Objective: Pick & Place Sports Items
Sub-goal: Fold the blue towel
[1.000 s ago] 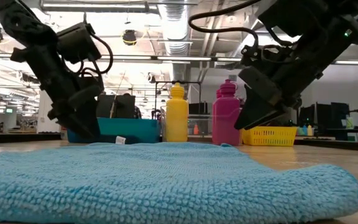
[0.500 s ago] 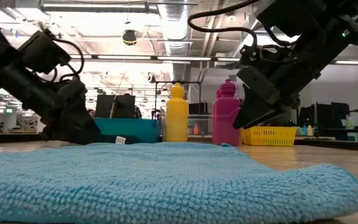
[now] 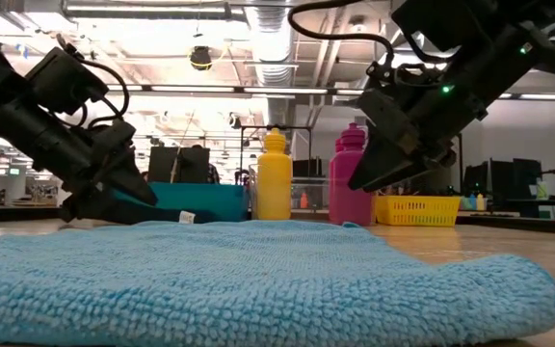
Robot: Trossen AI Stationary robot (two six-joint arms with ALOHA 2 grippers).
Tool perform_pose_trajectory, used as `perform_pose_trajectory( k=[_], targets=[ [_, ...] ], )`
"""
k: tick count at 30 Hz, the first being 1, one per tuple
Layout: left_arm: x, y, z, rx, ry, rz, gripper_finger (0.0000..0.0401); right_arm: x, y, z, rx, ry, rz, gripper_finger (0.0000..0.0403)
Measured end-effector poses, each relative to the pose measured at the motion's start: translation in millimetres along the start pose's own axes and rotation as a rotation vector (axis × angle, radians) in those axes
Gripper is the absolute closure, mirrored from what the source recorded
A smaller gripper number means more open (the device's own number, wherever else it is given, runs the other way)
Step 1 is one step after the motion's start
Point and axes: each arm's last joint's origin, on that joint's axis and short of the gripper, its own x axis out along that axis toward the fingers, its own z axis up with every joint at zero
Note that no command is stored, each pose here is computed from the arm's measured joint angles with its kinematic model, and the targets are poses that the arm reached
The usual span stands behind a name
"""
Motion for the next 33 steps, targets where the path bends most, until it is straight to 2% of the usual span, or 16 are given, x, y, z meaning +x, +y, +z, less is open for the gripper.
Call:
perform_pose_trajectory(
  k=[6, 9, 14, 25, 29, 33],
  targets=[
    [9.9, -9.8, 8.1, 0.012, -0.01, 0.02, 0.0119, 0.0, 0.3, 0.2, 0.003, -0.002, 0.002, 0.0244],
    [19.2, -13.6, 9.9, 0.082, -0.001, 0.051, 0.0119, 0.0, 0.9, 0.8, 0.009, -0.006, 0.009, 0.0244],
    [29.9, -11.7, 6.1, 0.109, 0.013, 0.107, 0.0126, -0.2, 2.2, 1.0, 0.016, 0.0, 0.028, 0.0244],
    [30.4, -12.4, -0.1, 0.13, 0.031, 0.114, 0.0238, -1.3, 3.4, 0.3, 0.014, -0.002, 0.034, 0.0244],
    [29.5, -14.6, -3.3, 0.145, 0.043, 0.102, 0.026, -1.3, 3.4, 0.3, 0.016, -0.002, 0.034, 0.0244],
    [29.2, -15.5, -4.3, 0.147, 0.053, 0.09, 0.0264, -1.3, 3.6, 0.1, 0.018, 0.005, 0.04, 0.0244]
  ],
)
